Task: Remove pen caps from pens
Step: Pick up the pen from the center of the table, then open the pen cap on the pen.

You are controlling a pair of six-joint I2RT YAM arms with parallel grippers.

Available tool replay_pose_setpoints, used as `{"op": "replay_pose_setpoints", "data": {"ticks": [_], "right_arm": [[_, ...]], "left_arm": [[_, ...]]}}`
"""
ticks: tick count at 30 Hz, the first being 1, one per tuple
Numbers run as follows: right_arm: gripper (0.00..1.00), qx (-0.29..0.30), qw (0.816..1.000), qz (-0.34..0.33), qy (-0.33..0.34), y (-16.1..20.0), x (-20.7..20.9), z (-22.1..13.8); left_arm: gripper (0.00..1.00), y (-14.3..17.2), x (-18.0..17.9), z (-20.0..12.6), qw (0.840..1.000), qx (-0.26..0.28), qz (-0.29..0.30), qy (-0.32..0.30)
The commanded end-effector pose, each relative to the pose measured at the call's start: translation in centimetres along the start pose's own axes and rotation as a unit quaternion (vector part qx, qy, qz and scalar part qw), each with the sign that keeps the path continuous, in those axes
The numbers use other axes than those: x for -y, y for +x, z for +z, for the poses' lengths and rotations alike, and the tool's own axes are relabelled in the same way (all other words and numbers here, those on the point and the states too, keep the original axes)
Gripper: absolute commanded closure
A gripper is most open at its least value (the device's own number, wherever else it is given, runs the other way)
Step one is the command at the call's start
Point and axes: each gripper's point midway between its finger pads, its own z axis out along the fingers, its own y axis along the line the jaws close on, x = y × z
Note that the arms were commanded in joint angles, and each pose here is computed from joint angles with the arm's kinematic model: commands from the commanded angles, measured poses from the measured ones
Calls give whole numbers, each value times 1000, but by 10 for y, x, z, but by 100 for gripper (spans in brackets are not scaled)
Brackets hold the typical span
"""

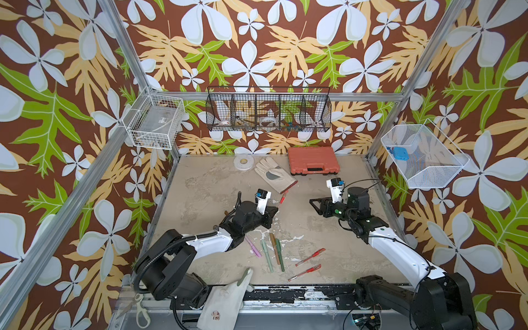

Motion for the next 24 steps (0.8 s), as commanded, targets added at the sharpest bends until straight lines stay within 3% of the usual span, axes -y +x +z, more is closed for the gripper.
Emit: {"op": "replay_pose_setpoints", "data": {"ticks": [1, 12, 24], "right_arm": [[45, 11, 995, -1, -103, -14, -43, 1], [45, 6, 968, -51, -245, -20, -136, 22], [56, 8, 963, -16, -269, -21, -148, 36]], "left_arm": [[97, -38, 20, -18, 995, 82, -23, 49], [98, -57, 19, -57, 984, 150, -64, 76], [98, -53, 24, -54, 983, 144, -65, 96]]}}
